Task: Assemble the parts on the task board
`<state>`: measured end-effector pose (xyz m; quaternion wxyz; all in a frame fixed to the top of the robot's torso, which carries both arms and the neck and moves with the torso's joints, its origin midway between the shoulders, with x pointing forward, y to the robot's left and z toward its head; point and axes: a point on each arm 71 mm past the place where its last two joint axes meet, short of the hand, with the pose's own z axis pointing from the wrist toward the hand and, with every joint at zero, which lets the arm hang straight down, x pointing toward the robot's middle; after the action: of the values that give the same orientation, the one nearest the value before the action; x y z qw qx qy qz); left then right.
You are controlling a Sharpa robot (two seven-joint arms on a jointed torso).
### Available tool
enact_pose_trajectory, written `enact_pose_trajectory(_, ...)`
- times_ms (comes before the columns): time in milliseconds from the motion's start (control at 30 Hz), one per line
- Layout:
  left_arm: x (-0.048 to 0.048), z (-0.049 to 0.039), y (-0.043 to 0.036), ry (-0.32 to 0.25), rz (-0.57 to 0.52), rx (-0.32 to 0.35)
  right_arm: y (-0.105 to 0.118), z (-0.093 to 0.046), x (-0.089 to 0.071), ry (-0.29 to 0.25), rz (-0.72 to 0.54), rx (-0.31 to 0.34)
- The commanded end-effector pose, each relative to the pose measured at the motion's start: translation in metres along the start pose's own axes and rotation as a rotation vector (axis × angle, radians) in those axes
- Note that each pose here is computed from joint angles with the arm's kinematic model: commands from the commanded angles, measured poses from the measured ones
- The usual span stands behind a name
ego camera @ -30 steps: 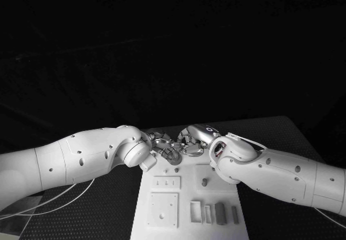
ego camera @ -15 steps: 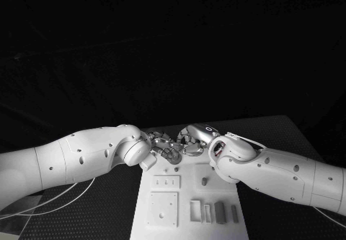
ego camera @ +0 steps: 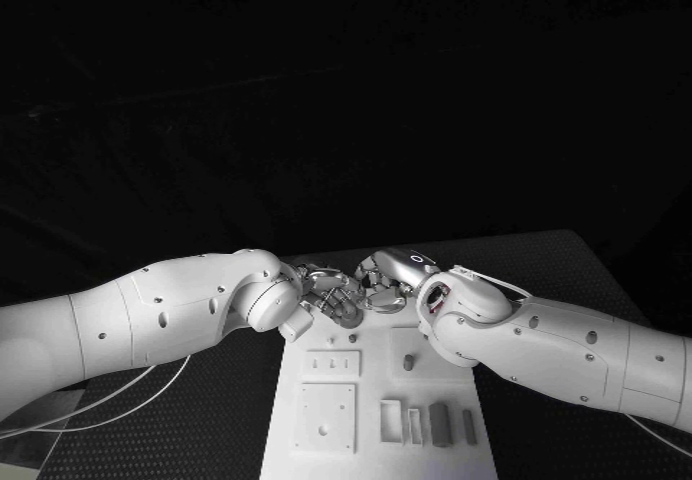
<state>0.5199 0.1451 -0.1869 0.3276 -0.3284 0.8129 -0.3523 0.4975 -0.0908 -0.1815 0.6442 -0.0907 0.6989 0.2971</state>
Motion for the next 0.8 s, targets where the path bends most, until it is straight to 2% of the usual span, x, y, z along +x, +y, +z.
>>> enact_pose_trajectory(33,-0.0007,-0.0007,-0.0038,0.0,-0.015,0.023,-0.0018,-0.001,0.0054,0.03,-0.011,0.004)
enact_pose_trajectory(800,0.0005,-0.0011,-0.0034,0.016,-0.007,0.025,-0.0047,-0.0019,0.0074,0.032,-0.01,0.021)
